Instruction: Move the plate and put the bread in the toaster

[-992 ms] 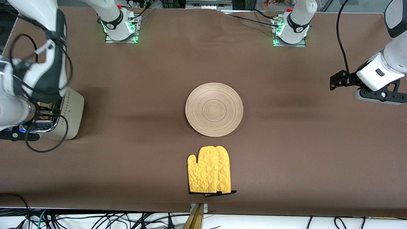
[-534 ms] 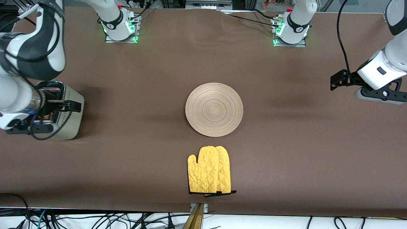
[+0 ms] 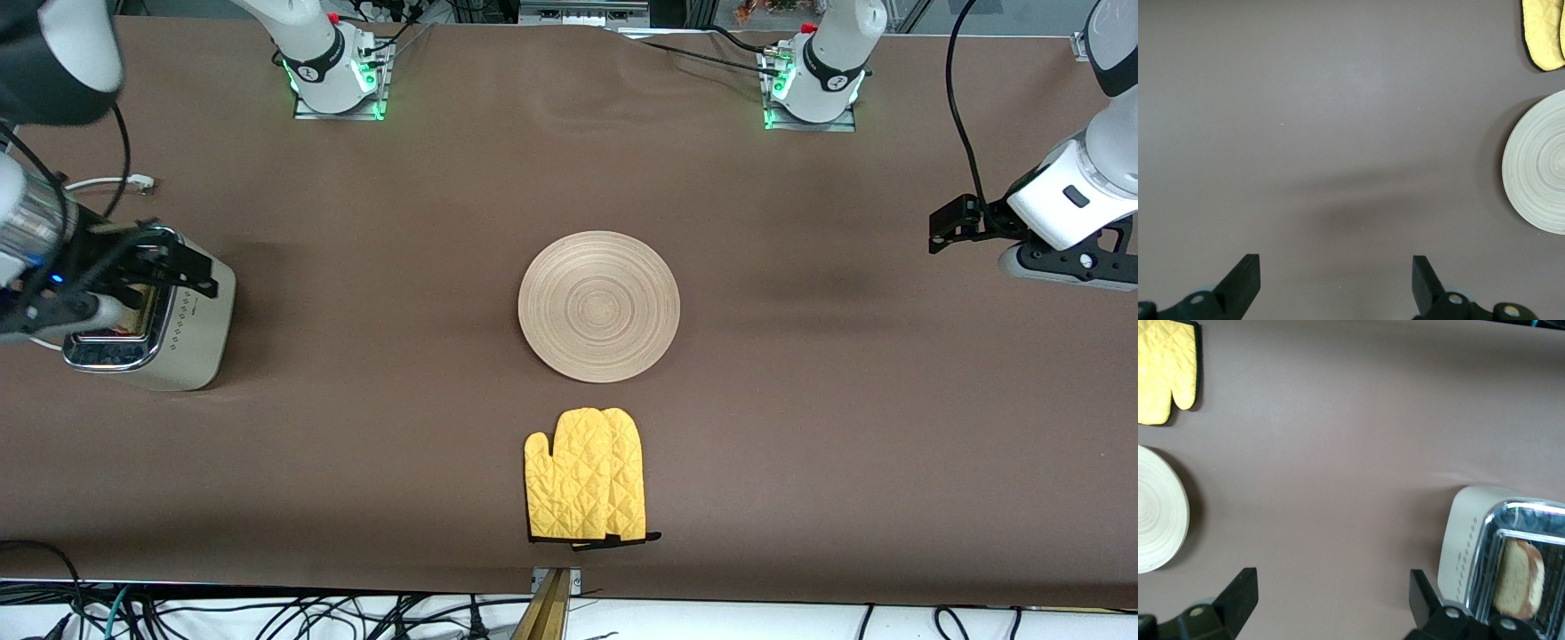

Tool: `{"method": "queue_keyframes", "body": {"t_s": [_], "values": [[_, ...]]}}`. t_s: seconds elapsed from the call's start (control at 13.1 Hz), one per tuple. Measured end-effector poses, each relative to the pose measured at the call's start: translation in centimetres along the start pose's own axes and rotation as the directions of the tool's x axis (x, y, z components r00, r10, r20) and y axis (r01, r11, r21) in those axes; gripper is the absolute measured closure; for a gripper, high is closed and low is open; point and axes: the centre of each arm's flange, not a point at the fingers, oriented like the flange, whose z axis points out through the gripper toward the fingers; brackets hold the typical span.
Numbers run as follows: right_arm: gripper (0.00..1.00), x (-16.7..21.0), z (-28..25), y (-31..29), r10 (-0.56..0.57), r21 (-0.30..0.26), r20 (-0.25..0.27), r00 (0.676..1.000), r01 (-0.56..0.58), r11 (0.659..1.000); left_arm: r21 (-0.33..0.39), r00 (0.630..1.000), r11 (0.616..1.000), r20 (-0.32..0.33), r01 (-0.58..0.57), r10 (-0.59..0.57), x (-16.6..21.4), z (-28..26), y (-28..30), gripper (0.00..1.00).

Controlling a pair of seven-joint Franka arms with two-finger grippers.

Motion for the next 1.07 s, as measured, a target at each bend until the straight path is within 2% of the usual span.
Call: {"method": "queue_keyframes", "body": {"t_s": [0.15,0.38,0.61,1.07], "values": [[0.0,-2.3,-0.6,1.0,0.0,-0.022,0.015,1.0,0.0,1.0,0.0,1.0,1.0,0.001,0.0,0.0,0.1,0.1,0.0,0.0],[0.0,-4.1,0.4,-0.7,-0.041,-0.058,0.055,0.998,0.045,0.997,-0.001,1.0,1.0,0.002,0.001,-0.001,0.3,0.4,-0.1,0.0],[0.0,-4.3,0.9,-1.6,-0.02,-0.062,0.069,0.997,0.025,0.998,0.002,1.0,1.0,-0.029,0.0,0.0,0.6,0.1,-0.1,0.0],[0.0,-4.3,1.2,-1.1,0.01,-0.063,0.075,0.997,-0.005,0.998,0.002,0.999,1.0,-0.033,-0.007,0.007,0.7,0.1,0.2,0.0]]}}
